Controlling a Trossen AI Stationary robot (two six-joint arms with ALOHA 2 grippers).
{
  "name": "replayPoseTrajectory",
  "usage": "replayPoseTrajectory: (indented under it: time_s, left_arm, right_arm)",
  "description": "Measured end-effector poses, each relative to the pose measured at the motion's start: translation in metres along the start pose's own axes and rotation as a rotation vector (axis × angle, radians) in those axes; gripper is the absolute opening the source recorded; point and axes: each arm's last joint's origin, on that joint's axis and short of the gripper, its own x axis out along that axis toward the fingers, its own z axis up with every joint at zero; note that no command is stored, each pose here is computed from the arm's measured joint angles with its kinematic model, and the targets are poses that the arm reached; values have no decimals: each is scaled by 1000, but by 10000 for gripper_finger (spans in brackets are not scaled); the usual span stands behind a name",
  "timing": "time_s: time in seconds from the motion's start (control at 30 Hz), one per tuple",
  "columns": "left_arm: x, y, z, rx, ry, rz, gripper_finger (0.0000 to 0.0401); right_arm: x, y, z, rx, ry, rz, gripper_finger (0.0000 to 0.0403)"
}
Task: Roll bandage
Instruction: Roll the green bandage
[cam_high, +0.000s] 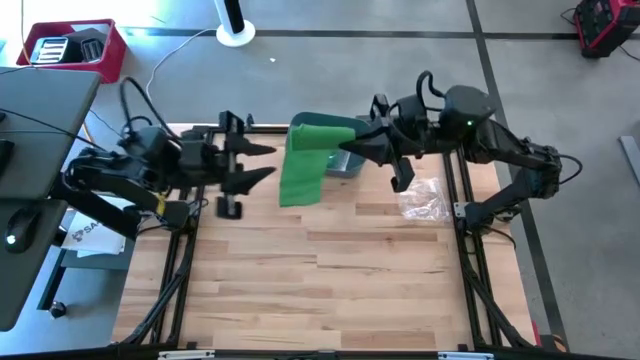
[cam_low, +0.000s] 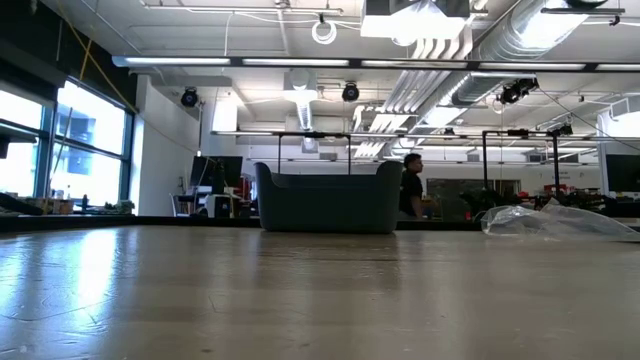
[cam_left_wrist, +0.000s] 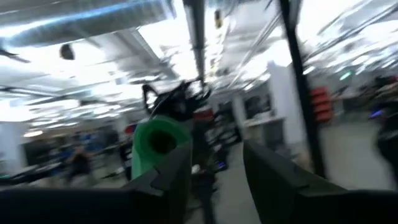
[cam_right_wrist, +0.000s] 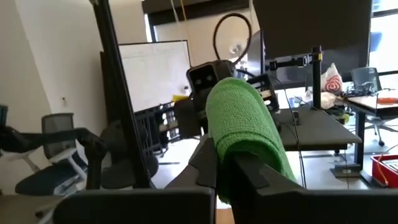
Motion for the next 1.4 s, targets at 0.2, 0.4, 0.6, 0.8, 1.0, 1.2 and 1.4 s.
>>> replayPoseTrajectory:
  time_s: [0.2,0.4,0.6,0.8,1.0,1.2,1.4]
  left_arm:
    - [13,-1,-9,90,72,141,177]
    - [18,-3,-16,91,101,166,186]
    - [23,-5,-22,98,118,174,186]
    - [25,-6,-26,19,137,209,186]
    - [24,-5,-28,-151,151,250,186]
    - [20,-2,-28,-278,169,261,186]
    - [18,-1,-30,-325,185,273,186]
  right_arm:
    - [0,-3,-1,32,7,-16,6]
    - [0,-4,-5,40,46,-30,6]
    - [1,-5,-7,42,59,-36,6]
    - [3,-7,-13,43,111,-68,6]
    - [3,-8,-16,8,132,-104,6]
    - [3,-9,-19,-6,158,-138,6]
    - [3,-10,-20,-23,169,-143,6]
